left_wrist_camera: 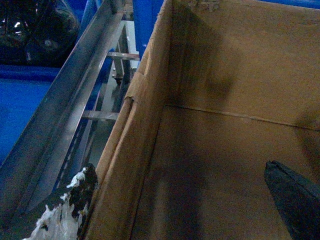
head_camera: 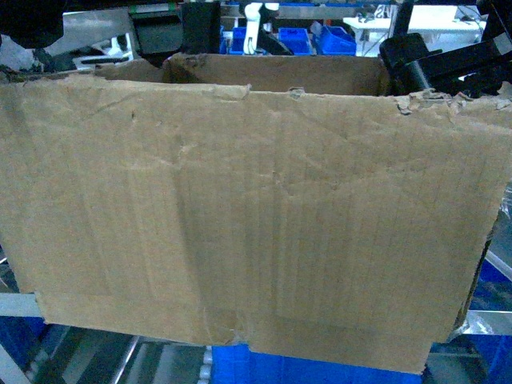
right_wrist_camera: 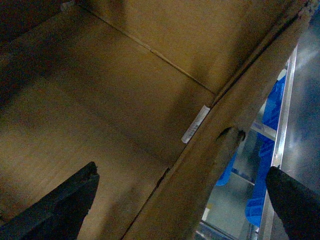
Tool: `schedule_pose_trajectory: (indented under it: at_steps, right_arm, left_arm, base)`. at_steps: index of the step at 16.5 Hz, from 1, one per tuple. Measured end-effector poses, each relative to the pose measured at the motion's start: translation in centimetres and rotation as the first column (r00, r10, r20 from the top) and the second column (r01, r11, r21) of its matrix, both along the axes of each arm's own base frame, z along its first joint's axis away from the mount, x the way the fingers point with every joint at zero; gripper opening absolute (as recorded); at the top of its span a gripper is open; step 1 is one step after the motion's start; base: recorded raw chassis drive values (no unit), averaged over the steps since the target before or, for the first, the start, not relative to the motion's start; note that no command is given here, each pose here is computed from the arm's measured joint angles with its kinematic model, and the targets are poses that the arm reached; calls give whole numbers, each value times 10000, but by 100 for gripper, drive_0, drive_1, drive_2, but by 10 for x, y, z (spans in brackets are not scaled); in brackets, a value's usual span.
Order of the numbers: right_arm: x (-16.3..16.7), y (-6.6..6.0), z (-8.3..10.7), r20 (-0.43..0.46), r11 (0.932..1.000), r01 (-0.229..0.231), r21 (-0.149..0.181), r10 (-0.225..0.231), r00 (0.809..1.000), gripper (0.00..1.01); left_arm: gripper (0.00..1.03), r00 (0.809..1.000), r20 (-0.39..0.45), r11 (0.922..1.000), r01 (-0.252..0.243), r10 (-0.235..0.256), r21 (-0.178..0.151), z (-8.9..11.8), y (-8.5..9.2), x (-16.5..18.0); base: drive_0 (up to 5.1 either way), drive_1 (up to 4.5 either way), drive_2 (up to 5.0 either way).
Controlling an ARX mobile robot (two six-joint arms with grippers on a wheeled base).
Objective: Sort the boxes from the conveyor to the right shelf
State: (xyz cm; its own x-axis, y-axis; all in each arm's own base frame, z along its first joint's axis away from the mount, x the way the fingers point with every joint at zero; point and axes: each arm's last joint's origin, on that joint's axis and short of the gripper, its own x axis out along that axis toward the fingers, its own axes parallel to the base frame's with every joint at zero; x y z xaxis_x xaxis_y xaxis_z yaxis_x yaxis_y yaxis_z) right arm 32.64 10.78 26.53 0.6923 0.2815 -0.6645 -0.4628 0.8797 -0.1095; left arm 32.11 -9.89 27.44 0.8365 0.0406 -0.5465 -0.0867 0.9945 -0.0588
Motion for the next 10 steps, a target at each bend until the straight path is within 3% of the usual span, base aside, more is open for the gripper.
schedule_pose_trajectory:
  at_steps: [8, 10]
  right_arm:
    - [0, 0, 0, -48, 10000, -36, 2, 36, 10000, 98]
    - [4, 2, 7, 718, 9992, -206, 351, 180, 9973, 98]
  left_arm:
    - [98, 10000, -13, 10000, -7, 7, 1, 0, 0, 0]
    - [98, 9962, 873, 9998, 8, 9, -196, 7, -1, 4]
  base:
    - [0, 0, 0]
    - [0, 0, 0]
